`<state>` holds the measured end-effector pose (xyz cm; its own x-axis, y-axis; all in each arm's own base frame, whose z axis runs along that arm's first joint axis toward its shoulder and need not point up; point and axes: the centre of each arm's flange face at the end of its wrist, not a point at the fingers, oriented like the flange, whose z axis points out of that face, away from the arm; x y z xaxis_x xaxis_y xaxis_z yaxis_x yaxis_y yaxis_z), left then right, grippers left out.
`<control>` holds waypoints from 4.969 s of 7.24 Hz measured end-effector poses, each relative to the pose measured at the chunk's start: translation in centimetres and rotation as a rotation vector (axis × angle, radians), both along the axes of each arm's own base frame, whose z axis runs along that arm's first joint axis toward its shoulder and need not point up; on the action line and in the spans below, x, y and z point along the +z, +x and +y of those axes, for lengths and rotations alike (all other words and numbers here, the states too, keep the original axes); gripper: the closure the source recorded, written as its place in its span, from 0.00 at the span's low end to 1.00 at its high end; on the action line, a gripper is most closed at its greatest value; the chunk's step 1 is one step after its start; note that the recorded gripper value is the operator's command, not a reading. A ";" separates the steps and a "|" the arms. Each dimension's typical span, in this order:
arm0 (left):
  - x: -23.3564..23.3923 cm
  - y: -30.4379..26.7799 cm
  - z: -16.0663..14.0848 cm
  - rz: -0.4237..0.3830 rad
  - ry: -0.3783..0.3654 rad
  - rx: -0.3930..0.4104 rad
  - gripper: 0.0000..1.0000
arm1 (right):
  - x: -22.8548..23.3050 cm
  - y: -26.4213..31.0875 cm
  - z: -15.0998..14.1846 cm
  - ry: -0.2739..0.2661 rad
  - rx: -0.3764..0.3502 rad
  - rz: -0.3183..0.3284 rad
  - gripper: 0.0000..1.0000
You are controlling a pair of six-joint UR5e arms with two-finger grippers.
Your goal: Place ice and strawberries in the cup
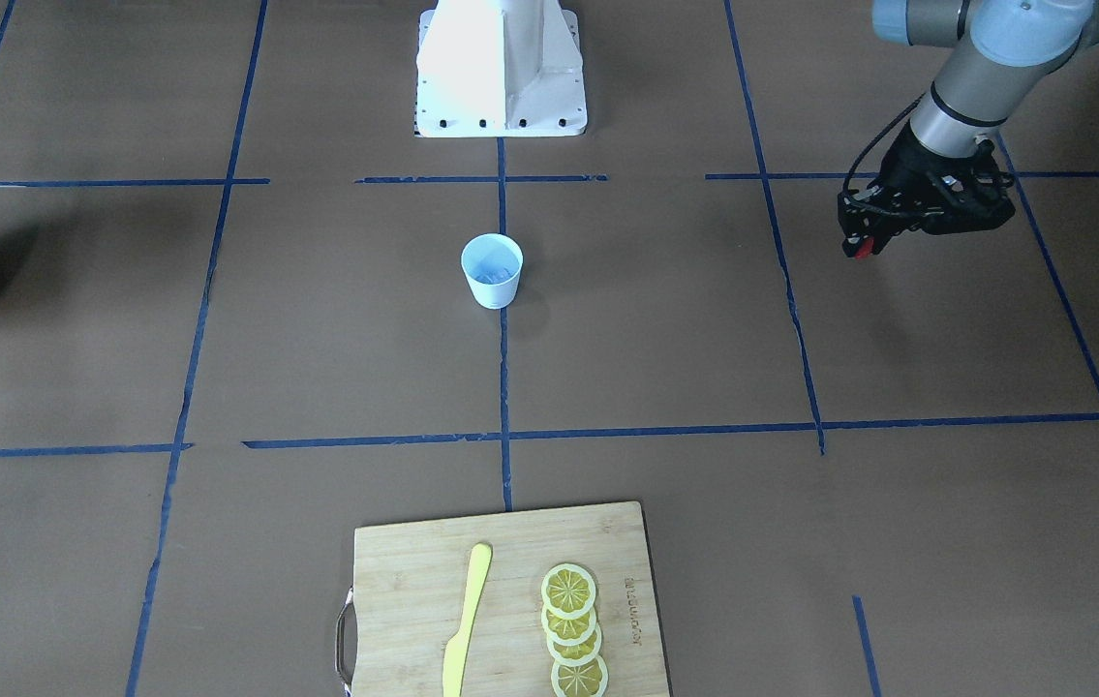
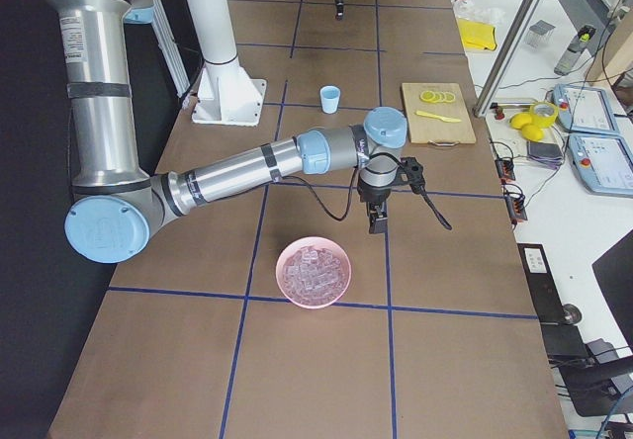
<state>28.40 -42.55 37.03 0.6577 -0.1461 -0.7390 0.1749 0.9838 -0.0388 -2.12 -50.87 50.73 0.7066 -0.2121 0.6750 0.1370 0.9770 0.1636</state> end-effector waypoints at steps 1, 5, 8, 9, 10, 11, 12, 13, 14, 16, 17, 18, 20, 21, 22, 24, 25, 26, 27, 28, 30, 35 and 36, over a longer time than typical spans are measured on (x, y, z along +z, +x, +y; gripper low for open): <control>-5.0 2.9 -0.5 0.012 -0.028 -0.013 0.98 | 0.3 0.1 0.0 -0.005 0.001 0.002 0.00; -18.8 15.9 3.2 0.090 -0.070 -0.034 0.98 | 1.3 1.6 0.4 -0.014 0.018 0.002 0.00; -23.5 21.6 2.1 0.107 -0.094 -0.033 0.98 | 2.6 3.0 0.7 -0.007 0.007 0.001 0.00; -24.9 23.7 1.2 0.102 -0.099 -0.033 0.98 | 2.6 3.1 0.7 -0.007 0.008 -0.002 0.00; -26.0 25.5 1.0 0.097 -0.107 -0.029 0.98 | 2.6 3.2 0.7 -0.007 0.009 -0.006 0.00; -26.3 26.7 1.4 0.090 -0.113 -0.025 0.98 | 2.6 3.3 0.8 -0.008 0.011 -0.008 0.00; -26.4 27.7 2.0 0.087 -0.114 -0.020 0.97 | 2.6 3.3 0.8 -0.008 0.012 -0.008 0.00; -26.4 28.4 2.3 0.092 -0.115 -0.019 0.94 | 2.6 3.4 0.8 -0.008 0.012 -0.009 0.00; -26.3 28.9 2.4 0.098 -0.120 -0.024 0.84 | 2.6 3.4 0.8 -0.009 0.014 -0.009 0.00; -26.1 29.4 2.3 0.109 -0.123 -0.029 0.04 | 2.6 3.6 0.8 -0.009 0.017 -0.010 0.00; -26.0 29.5 2.3 0.113 -0.121 -0.029 0.00 | 2.6 3.6 0.8 -0.008 0.017 -0.010 0.00; -25.9 29.5 2.2 0.115 -0.119 -0.028 0.00 | 2.6 3.6 0.8 -0.008 0.017 -0.010 0.00; -26.0 29.3 2.1 0.117 -0.111 -0.031 0.00 | 2.6 3.7 0.8 -0.008 0.019 -0.010 0.00; -26.1 28.6 1.6 0.119 -0.107 -0.041 0.00 | 2.8 3.9 0.9 -0.011 0.022 -0.010 0.00; -26.4 27.3 0.4 0.123 -0.106 -0.059 0.00 | 3.3 4.2 1.3 -0.022 0.027 -0.020 0.00; -25.7 23.2 -1.9 0.095 -0.100 -0.065 0.00 | 5.1 5.6 2.9 -0.053 0.048 -0.051 0.00; -24.6 20.2 -2.8 0.065 -0.077 -0.041 0.00 | 6.7 6.6 3.8 -0.050 0.066 -0.058 0.00; -22.8 16.8 -3.8 0.039 -0.061 -0.011 0.00 | 9.4 7.7 4.3 -0.035 0.090 -0.070 0.00; -20.3 13.4 -4.9 0.016 -0.042 0.016 0.00 | 11.9 8.6 4.5 -0.021 0.112 -0.085 0.00; -17.2 9.9 -6.1 -0.016 -0.011 0.040 0.00 | 13.1 9.1 4.3 -0.010 0.125 -0.092 0.00; -12.0 2.9 -9.1 -0.086 0.034 0.099 0.00 | 12.9 9.3 3.7 -0.035 0.170 -0.100 0.00; -0.5 -15.2 -14.7 -0.147 0.098 0.279 0.00 | 12.7 9.4 3.8 -0.080 0.231 -0.097 0.00; 3.1 -19.4 -15.9 -0.146 0.108 0.309 0.00 | 12.9 9.4 3.9 -0.084 0.230 -0.098 0.00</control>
<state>9.03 -58.41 40.14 0.7586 0.1496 -0.6342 -0.1351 0.9883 0.0715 7.30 -46.95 63.59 0.6601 0.0064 0.7511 -0.1031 0.9913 0.0822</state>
